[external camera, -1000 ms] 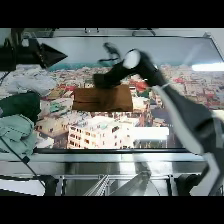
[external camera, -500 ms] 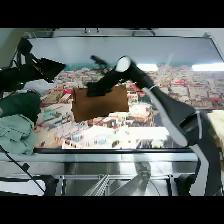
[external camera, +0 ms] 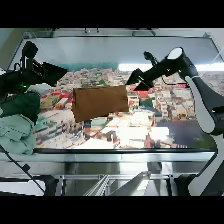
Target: Fold the shirts.
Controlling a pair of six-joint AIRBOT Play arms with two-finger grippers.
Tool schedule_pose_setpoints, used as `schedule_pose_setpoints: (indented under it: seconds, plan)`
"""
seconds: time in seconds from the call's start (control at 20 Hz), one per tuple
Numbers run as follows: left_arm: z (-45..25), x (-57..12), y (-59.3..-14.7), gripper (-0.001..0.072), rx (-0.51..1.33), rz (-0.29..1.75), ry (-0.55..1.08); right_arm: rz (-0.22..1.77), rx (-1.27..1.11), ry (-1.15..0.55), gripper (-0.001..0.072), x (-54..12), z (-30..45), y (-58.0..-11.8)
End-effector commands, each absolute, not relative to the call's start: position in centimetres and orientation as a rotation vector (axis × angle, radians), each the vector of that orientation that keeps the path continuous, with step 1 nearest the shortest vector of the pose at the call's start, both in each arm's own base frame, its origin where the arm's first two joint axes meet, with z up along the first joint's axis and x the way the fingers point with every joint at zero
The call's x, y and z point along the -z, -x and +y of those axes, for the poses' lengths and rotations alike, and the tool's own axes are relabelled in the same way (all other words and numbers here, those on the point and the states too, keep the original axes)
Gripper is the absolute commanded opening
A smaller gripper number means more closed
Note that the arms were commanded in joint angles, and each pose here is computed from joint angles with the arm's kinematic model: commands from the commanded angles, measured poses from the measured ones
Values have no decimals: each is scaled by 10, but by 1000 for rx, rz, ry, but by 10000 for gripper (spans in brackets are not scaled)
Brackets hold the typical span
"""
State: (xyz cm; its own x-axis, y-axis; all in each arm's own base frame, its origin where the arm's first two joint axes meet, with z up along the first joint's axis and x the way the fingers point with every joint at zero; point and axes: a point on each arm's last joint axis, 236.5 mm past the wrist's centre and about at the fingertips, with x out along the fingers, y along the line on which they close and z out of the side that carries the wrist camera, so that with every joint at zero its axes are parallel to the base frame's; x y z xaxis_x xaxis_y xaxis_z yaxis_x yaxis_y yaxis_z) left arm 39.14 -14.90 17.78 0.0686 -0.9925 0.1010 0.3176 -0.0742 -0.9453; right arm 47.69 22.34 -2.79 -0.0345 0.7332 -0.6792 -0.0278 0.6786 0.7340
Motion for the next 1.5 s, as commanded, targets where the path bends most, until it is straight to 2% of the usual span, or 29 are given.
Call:
schedule_pose_setpoints:
  seconds: [0.0, 0.25, 0.3, 0.4, 0.45, 0.5, 0.55, 0.7, 0.85, 0.95, 1.1, 1.25, 1.45]
  plan:
    - [-148, -175, -398, 13, 1321, 845, 1063, 1544, -602, -676, 658, 77, 215, -481]
    - [-148, -174, -398, 13, 1321, 837, 1053, 1657, -695, -701, 654, 116, 276, -450]
    - [-148, -174, -398, 13, 1324, 830, 1045, 1649, -734, -709, 627, 114, 296, -445]
    - [-148, -174, -398, 13, 1325, 828, 1043, 1624, -753, -703, 515, 113, 321, -442]
    - [-148, -174, -398, 13, 1327, 829, 1043, 1618, -768, -712, 400, 110, 332, -440]
    - [-148, -175, -397, 13, 1333, 830, 1042, 1601, -810, -729, 127, 103, 343, -438]
    - [-148, -175, -395, 13, 1339, 832, 1041, 1571, -864, -759, 22, 91, 353, -438]
    - [-148, -176, -394, 13, 1345, 835, 1041, 1470, -927, -801, 20, 46, 352, -453]
    - [-148, -177, -391, 12, 1359, 839, 1039, 1333, -907, -787, 20, -23, 299, -479]
    - [-148, -178, -387, 13, 1378, 845, 1036, 1246, -786, -758, 20, -70, 233, -496]
    - [-148, -179, -383, 12, 1394, 851, 1034, 1085, -416, -720, 21, -130, 86, -509]
    - [-149, -179, -382, 13, 1397, 853, 1032, 1002, 20, -741, 21, -161, -77, -465]
    - [-149, -179, -383, 12, 1394, 850, 1033, 1017, 547, -763, 21, -172, -240, -332]
